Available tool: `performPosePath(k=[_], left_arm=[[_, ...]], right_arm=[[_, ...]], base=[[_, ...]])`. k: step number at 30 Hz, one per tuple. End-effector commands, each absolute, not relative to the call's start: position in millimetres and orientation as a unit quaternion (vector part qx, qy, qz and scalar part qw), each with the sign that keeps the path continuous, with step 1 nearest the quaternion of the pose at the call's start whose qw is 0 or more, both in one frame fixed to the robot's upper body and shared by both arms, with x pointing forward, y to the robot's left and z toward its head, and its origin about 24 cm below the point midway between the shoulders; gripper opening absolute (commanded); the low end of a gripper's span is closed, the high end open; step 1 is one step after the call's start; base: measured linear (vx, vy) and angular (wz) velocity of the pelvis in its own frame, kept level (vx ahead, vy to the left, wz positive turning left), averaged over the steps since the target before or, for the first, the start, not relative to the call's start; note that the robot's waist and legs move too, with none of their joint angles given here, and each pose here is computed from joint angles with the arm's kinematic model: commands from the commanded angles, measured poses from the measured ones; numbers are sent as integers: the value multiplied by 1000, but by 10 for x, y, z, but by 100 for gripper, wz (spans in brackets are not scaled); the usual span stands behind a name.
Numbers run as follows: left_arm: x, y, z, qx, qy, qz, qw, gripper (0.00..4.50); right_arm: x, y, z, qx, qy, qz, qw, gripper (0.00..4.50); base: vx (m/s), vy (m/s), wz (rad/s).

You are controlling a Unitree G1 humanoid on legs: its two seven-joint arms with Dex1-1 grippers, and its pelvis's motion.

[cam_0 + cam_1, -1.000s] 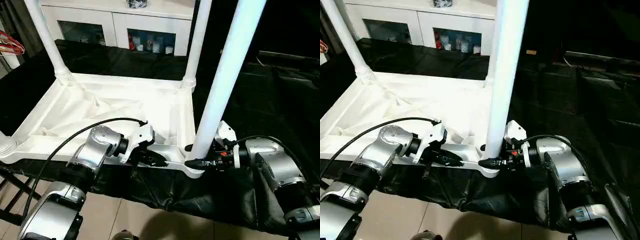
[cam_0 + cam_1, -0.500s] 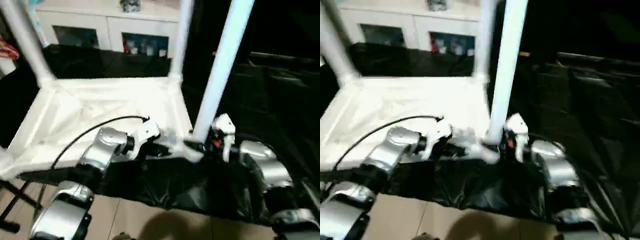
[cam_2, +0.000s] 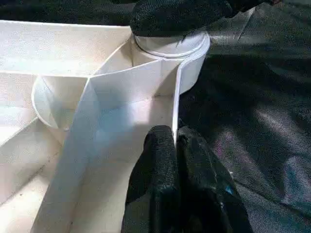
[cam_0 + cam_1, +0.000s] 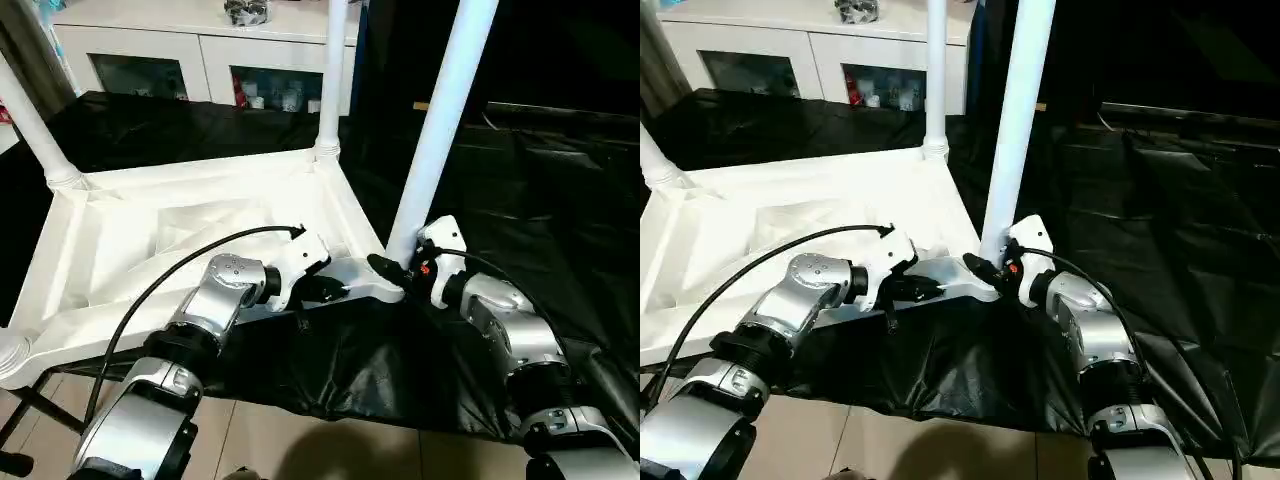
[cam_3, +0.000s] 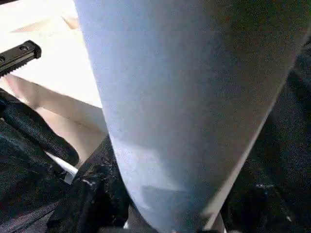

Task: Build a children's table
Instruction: Rotate leg to tighten

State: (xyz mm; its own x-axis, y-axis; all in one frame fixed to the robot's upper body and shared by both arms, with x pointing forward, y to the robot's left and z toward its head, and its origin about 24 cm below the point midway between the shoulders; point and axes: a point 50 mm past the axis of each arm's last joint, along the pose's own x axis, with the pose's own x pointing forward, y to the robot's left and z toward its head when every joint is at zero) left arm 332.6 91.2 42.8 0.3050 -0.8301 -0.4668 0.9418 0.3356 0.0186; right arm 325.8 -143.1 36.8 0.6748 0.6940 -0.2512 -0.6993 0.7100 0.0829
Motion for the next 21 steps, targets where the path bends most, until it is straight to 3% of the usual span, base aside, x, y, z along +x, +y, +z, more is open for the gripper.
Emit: performPosePath(k=[1, 16, 17, 19, 21], left_arm=[[3497, 685, 787, 120, 99, -521, 839, 0], [3497, 685, 787, 120, 99, -521, 839, 0], [3511, 659, 787, 119, 98, -510, 846, 0], [3489, 589, 766, 130, 90, -504, 849, 0], [3474, 567, 757, 135, 88, -504, 848, 0]], right_arm=[[2988, -978, -2, 26, 211, 465, 859, 197], [2988, -978, -2, 26, 211, 465, 859, 197], [3017, -946, -24, 29, 213, 443, 870, 253], [3210, -852, 49, 52, 195, 368, 908, 269], [3280, -813, 93, 64, 188, 343, 918, 289]], base=[[0, 0, 0], [0, 0, 0], [0, 0, 0], [0, 0, 0], [0, 0, 0]])
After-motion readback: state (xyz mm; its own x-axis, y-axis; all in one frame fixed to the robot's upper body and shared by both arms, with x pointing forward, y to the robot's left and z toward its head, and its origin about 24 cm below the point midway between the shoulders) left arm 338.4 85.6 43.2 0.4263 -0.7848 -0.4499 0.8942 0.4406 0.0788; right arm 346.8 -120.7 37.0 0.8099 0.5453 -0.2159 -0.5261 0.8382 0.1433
